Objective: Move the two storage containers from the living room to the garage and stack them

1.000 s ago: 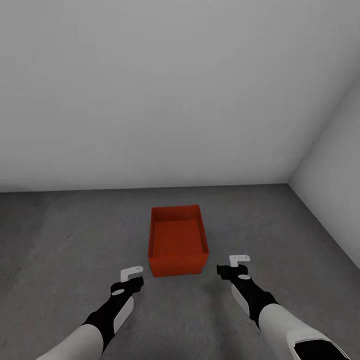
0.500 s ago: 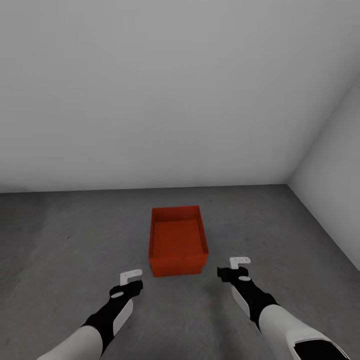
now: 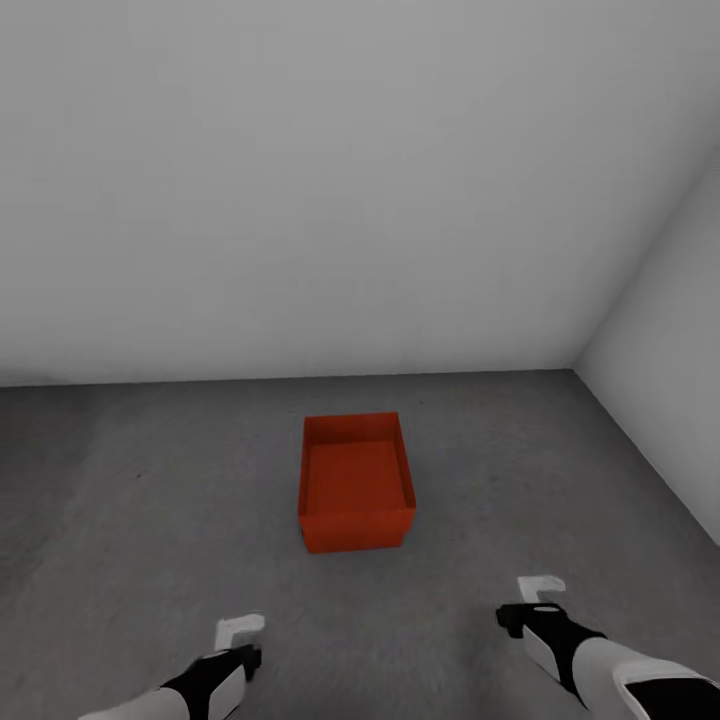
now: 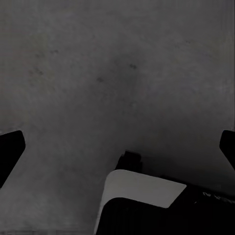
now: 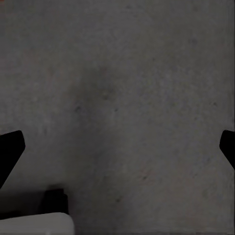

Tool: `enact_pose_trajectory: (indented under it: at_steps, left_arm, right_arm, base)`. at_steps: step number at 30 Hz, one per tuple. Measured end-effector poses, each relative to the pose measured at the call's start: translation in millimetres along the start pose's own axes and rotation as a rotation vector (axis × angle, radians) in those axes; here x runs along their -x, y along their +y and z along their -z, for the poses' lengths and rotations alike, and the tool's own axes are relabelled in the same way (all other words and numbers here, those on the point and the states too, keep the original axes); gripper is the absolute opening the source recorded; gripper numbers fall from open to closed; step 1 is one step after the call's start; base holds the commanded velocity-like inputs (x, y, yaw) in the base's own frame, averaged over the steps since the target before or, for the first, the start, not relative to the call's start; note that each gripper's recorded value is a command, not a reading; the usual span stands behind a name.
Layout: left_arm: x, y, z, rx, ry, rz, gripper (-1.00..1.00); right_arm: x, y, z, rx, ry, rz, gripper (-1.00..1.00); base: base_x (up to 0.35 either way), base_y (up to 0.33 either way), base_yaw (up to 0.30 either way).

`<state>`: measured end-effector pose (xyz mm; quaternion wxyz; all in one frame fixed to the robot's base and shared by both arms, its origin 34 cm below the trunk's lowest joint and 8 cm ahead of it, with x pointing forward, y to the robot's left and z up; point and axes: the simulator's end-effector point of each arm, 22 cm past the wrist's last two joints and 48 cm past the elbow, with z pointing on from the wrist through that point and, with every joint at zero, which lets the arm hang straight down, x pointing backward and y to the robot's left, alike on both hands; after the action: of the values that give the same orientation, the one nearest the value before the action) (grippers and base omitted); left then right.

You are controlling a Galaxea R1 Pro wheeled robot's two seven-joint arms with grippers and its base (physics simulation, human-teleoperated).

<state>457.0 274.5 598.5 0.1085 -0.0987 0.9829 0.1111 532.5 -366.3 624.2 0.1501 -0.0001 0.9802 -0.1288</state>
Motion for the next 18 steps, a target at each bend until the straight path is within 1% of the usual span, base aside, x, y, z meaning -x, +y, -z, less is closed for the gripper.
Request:
enact_pose_trajectory:
  at_steps: [1, 2, 4, 6, 7, 9, 10, 12, 15, 18]
  left_arm:
    - [-8, 8, -0.7, 0.011, 0.018, 0.005, 1.0]
    - [-11, 12, -0.6, 0.017, 0.025, 0.007, 1.0]
    - [-15, 23, -0.9, 0.032, 0.037, 0.017, 1.0]
    - [-18, 32, -0.7, 0.043, 0.043, 0.029, 1.0]
    - [-19, 33, -0.2, 0.045, 0.044, 0.032, 1.0]
    - [-25, 40, 0.5, 0.054, 0.052, 0.037, 1.0]
    - [-29, 42, 1.1, 0.055, 0.057, 0.037, 1.0]
    - [-49, 48, 2.6, 0.063, 0.082, 0.034, 1.0]
    - [-76, 54, 5.9, 0.07, 0.114, 0.026, 1.0]
    - [-97, 59, 9.6, 0.075, 0.14, 0.019, 1.0]
  right_arm:
    - [-3, -6, 0.2, -0.008, 0.006, -0.001, 1.0]
    - [-5, -9, 0.8, -0.011, 0.009, 0.0, 1.0]
    - [-21, -13, 1.8, -0.015, 0.031, 0.004, 1.0]
    - [-71, -13, 4.4, -0.015, 0.093, 0.021, 1.0]
    - [-89, -14, 6.4, -0.015, 0.114, 0.029, 1.0]
    - [-156, -11, 16.0, -0.008, 0.19, 0.053, 1.0]
    - [-168, -10, 18.8, -0.006, 0.2, 0.058, 1.0]
    - [-208, -8, 28.8, 0.001, 0.232, 0.069, 1.0]
    - [-241, -7, 39.4, 0.007, 0.256, 0.078, 1.0]
    - [-263, -5, 48.3, 0.011, 0.282, 0.084, 1.0]
  base:
    - [0.0, 0.0, 0.0]
    - [0.0, 0.0, 0.0]
    - [0.0, 0.0, 0.0]
    - [0.0, 0.0, 0.0]
    - [0.0, 0.0, 0.0]
    - [0.0, 0.0, 0.0]
    - [0.0, 0.0, 0.0]
    - [0.0, 0.0, 0.0]
    - [0.0, 0.0, 0.0]
    - [0.0, 0.0, 0.0]
